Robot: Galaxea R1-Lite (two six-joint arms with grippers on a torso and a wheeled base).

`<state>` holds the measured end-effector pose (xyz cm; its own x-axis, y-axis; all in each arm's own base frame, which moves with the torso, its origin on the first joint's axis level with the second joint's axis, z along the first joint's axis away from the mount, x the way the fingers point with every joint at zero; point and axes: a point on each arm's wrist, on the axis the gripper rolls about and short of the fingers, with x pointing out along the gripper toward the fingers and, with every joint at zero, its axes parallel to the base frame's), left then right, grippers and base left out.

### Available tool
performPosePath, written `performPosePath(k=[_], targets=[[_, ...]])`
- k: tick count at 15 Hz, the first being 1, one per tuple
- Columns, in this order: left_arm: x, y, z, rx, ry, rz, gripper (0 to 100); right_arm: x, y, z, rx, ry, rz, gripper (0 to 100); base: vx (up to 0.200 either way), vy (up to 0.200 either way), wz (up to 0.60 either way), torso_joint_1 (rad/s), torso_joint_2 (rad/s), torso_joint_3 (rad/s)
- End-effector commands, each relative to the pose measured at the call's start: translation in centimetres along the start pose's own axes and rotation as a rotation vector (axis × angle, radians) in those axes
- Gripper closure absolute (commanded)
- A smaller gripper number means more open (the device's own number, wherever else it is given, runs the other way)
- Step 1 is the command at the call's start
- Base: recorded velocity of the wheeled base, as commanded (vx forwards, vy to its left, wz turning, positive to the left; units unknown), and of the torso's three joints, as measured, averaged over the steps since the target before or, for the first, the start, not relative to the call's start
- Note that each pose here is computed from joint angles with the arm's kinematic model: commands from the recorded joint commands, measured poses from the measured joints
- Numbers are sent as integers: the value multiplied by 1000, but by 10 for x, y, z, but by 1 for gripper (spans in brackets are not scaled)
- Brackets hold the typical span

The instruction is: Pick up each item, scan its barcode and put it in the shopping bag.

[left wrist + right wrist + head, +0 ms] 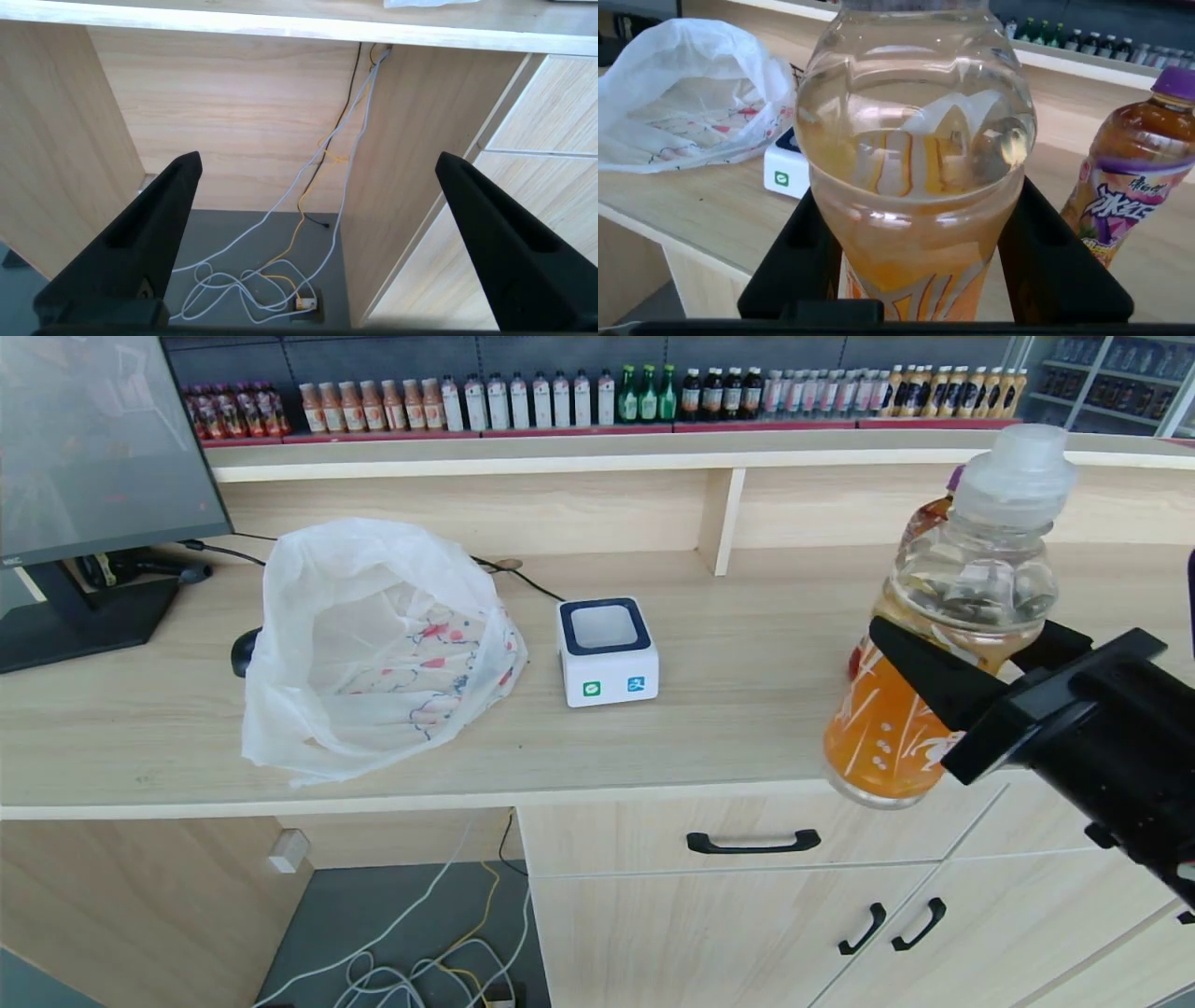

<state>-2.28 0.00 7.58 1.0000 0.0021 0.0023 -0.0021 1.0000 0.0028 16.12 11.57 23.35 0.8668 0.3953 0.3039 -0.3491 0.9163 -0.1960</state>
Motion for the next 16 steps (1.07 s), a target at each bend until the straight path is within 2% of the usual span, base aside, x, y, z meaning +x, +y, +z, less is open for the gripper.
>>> performPosePath(k=[1,5,8,10,12,16], targets=[[0,0,0,0,-1,1,0,-12,8,-6,-50,-4,45,100,0,0,0,0,0,0],[0,0,0,0,-1,-1,0,-30,21,-15,-202,-38,106,100,0,0,0,0,0,0],[0,0,0,0,-1,1,0,-41,29,-21,-369,-65,156,100,0,0,0,0,0,0],[0,0,0,0,-1,1,0,-48,43,-14,-535,-141,222,100,0,0,0,0,0,0],[0,0,0,0,-1,1,0,-52,50,-12,-656,-179,250,100,0,0,0,0,0,0],[0,0,0,0,-1,1,0,-54,62,-14,-785,-217,301,100,0,0,0,0,0,0]])
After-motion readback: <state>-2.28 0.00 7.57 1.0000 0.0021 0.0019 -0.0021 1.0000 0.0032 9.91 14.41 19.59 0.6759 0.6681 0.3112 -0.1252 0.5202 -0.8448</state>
